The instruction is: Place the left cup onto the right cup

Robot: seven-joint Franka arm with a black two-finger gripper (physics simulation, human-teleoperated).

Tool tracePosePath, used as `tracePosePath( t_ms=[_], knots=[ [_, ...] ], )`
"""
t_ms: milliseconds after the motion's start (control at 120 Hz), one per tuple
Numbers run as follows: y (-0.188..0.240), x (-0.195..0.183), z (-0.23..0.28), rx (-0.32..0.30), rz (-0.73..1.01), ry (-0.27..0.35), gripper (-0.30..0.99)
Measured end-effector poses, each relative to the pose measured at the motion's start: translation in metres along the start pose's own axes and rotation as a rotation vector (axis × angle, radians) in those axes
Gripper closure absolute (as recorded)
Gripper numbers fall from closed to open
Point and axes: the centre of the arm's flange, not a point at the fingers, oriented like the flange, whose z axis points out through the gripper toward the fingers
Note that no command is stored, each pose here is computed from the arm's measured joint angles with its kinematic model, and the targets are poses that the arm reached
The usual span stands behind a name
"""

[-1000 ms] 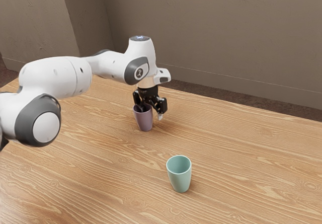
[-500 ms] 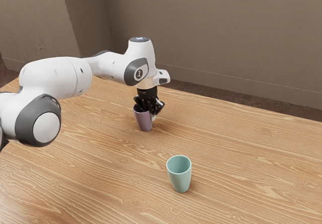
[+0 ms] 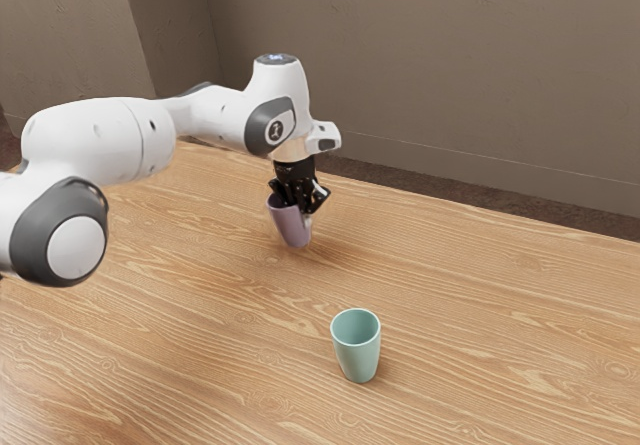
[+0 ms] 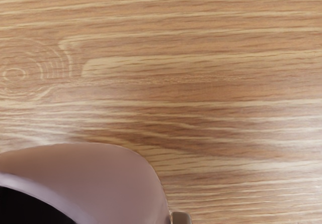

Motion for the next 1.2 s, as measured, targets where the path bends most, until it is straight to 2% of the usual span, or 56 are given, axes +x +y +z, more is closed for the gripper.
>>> tracePosePath(
  t_ms=[583,783,1200],
  knots=[
    [0.09,-0.048,-0.077,0.043,0.034,0.037,0.78],
    [0.122,-0.055,-0.088,0.055,0.029,0.053,0.78],
    [0.168,-0.098,-0.088,0.071,-0.049,0.007,0.78]
  ],
)
